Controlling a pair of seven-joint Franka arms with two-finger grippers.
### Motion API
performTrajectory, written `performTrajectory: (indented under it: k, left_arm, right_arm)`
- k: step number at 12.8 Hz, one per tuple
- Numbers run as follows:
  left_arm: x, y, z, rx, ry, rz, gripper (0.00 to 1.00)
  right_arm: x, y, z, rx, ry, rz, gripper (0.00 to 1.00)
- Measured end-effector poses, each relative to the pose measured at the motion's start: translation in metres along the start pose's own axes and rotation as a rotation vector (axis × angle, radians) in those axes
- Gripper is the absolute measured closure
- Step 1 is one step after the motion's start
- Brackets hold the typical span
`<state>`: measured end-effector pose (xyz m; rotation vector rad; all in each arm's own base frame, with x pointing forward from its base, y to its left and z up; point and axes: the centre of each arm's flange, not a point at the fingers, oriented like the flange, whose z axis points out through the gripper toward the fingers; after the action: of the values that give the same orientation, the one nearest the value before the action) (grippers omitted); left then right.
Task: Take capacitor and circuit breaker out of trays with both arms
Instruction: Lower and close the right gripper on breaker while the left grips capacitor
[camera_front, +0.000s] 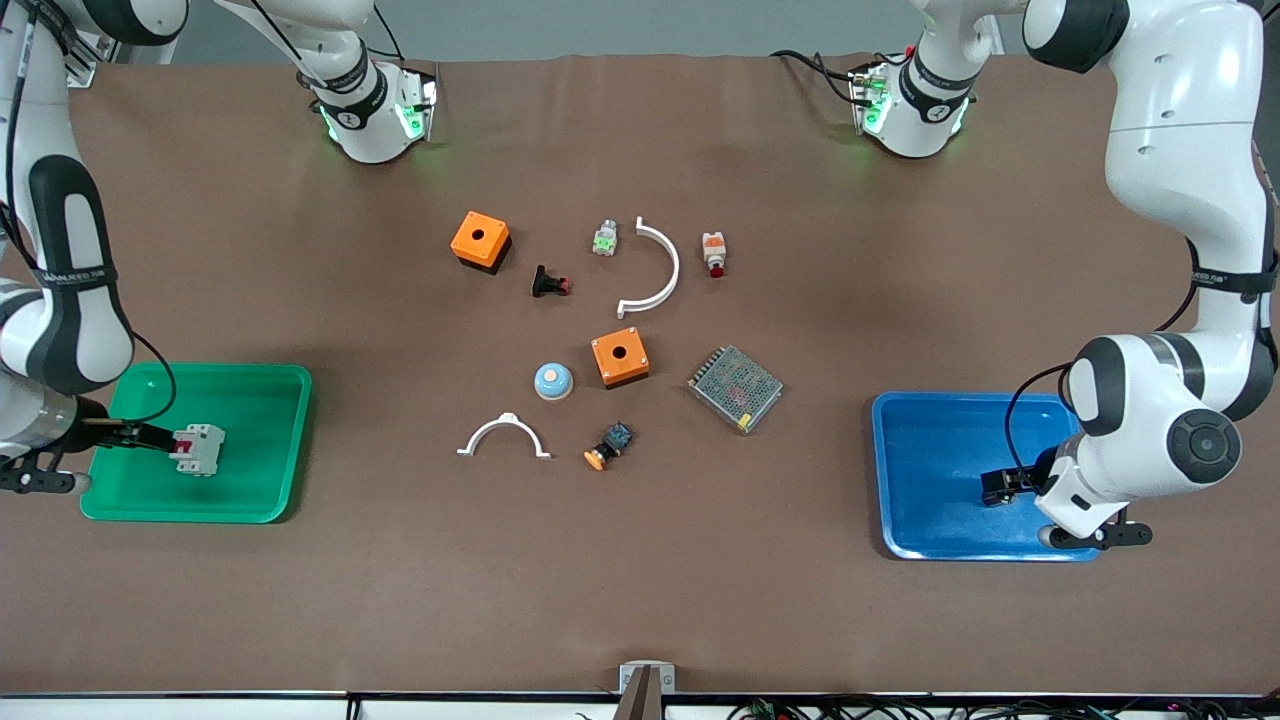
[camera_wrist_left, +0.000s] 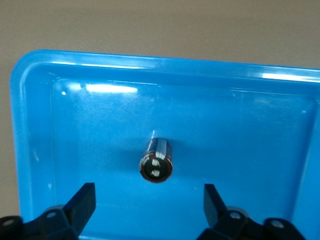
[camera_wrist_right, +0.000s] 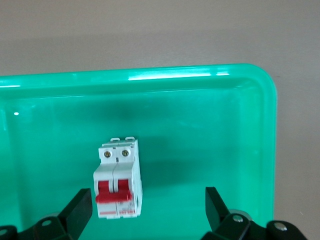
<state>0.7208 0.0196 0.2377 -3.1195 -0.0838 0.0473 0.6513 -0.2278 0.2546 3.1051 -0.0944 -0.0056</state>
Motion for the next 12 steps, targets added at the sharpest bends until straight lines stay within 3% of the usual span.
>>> performTrajectory:
  k: [3,11,12]
  left_arm:
    - [0.002,0.002,0.016,-0.002,0.01,-0.007,0.13]
    - [0.004,0.002,0.035,-0.005,0.027,-0.008,0.31]
    - [0.004,0.002,0.034,-0.005,0.028,-0.008,0.31]
  right_arm:
    - [0.004,-0.011,0.007,0.036,0.007,-0.007,0.0]
    - [0.003,-0.017,0.044,0.045,-0.02,-0.084,0.0]
    - [0.002,-0.018,0.047,0.046,-0.023,-0.084,0.06]
